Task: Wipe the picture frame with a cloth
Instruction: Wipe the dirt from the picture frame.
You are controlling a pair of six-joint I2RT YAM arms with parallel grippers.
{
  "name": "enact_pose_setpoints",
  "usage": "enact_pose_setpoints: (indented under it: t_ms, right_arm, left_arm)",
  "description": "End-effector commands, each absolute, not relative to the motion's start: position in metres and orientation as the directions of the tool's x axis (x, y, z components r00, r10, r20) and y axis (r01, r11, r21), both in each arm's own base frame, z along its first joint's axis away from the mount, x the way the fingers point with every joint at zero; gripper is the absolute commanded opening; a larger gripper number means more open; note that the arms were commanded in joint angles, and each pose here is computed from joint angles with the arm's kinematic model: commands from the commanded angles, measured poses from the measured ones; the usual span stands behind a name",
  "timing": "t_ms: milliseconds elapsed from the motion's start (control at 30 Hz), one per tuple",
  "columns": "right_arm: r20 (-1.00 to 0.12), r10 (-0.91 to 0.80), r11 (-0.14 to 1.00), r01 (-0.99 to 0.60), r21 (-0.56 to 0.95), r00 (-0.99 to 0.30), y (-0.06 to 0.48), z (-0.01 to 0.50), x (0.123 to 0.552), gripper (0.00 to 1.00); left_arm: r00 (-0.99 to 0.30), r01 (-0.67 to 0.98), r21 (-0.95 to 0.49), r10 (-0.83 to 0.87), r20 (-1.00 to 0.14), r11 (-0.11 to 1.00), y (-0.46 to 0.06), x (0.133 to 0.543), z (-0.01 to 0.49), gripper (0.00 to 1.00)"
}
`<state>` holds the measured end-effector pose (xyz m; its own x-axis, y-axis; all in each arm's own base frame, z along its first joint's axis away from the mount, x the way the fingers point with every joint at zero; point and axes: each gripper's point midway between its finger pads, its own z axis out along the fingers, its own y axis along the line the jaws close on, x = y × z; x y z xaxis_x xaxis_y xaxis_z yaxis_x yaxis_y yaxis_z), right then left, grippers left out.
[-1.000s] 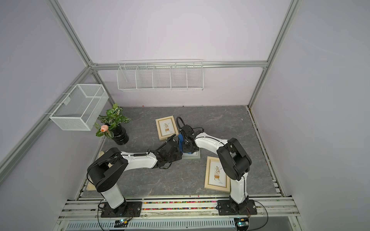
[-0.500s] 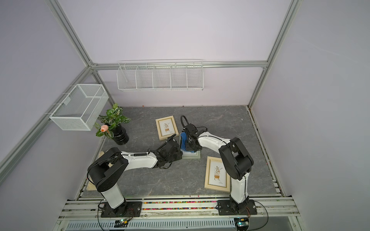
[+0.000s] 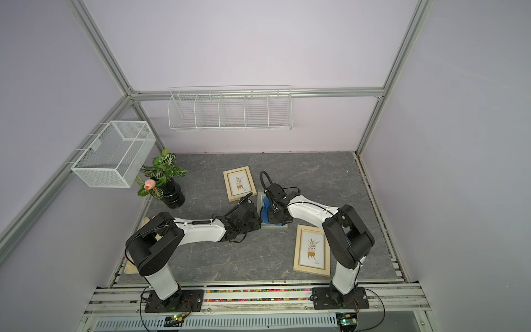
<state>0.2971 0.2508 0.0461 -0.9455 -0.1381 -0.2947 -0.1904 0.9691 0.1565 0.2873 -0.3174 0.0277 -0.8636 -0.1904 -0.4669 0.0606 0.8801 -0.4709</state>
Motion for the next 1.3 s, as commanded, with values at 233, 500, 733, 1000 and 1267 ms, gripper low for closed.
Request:
enact_pose_setpoints:
  t_ms: [233, 500, 733, 1000, 1267]
  right_arm:
    - [-0.274, -0.076, 0.996, -0.084, 0.018, -0.959, 0.182, 0.042, 0.292, 0.07]
    - [-0.286, -0.130, 0.974, -0.177, 0.144, -0.949, 0.246, 0.056, 0.279, 0.07]
    - [-0.273, -0.095, 0.992, -0.114, 0.056, -0.957, 0.194, 0.051, 0.274, 0.07]
    - [-0.376, -0.037, 0.992, -0.080, 0.097, -0.926, 0.165, 0.091, 0.287, 0.07]
    - [-0.511, -0.036, 0.956, -0.179, 0.233, -0.859, 0.188, 0.135, 0.290, 0.07]
  left_arm:
    - [-0.917, -0.031, -0.302, -0.148, -0.370, 0.953, -0.272, 0.256, -0.024, 0.21]
    - [-0.918, -0.027, -0.307, -0.145, -0.369, 0.951, -0.276, 0.258, -0.022, 0.21]
    - [-0.914, -0.019, -0.308, -0.141, -0.381, 0.951, -0.277, 0.260, -0.013, 0.21]
    - [-0.912, -0.004, -0.340, -0.143, -0.385, 0.940, -0.287, 0.264, 0.005, 0.21]
    - [-0.895, 0.039, -0.406, -0.149, -0.420, 0.913, -0.306, 0.275, 0.051, 0.25]
